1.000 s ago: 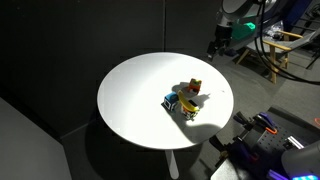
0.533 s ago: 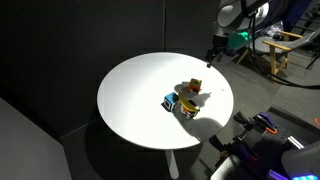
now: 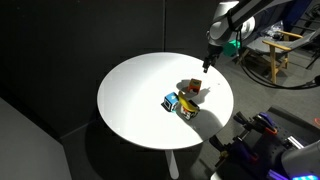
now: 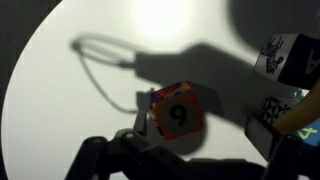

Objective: Move the orange plushy cube downwards

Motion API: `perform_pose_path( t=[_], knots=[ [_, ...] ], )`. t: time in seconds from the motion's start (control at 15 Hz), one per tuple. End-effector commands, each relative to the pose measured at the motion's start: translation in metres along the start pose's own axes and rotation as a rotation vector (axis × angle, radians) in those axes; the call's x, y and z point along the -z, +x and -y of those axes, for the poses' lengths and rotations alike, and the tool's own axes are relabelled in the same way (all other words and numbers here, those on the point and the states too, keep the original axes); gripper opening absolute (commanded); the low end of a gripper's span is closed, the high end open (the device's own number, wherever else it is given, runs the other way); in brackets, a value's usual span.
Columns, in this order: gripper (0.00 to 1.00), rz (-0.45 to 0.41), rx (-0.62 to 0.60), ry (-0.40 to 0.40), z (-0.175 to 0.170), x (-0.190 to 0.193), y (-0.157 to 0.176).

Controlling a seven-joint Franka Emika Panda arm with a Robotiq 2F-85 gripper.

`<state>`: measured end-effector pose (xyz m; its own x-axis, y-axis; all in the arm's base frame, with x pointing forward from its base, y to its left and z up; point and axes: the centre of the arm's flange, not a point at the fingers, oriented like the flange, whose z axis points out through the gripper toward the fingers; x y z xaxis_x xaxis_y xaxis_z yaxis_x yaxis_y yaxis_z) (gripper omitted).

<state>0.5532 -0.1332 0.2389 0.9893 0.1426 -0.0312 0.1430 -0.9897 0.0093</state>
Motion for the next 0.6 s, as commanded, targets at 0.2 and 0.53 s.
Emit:
perform_pose_path(
  t=[0.2, 0.53],
  knots=[
    [1.0, -0.021, 0.121, -0.002, -0.016, -0.016, 0.045],
    [1.0, -0.013, 0.212, -0.01, -0.017, -0.034, 0.065]
  ],
)
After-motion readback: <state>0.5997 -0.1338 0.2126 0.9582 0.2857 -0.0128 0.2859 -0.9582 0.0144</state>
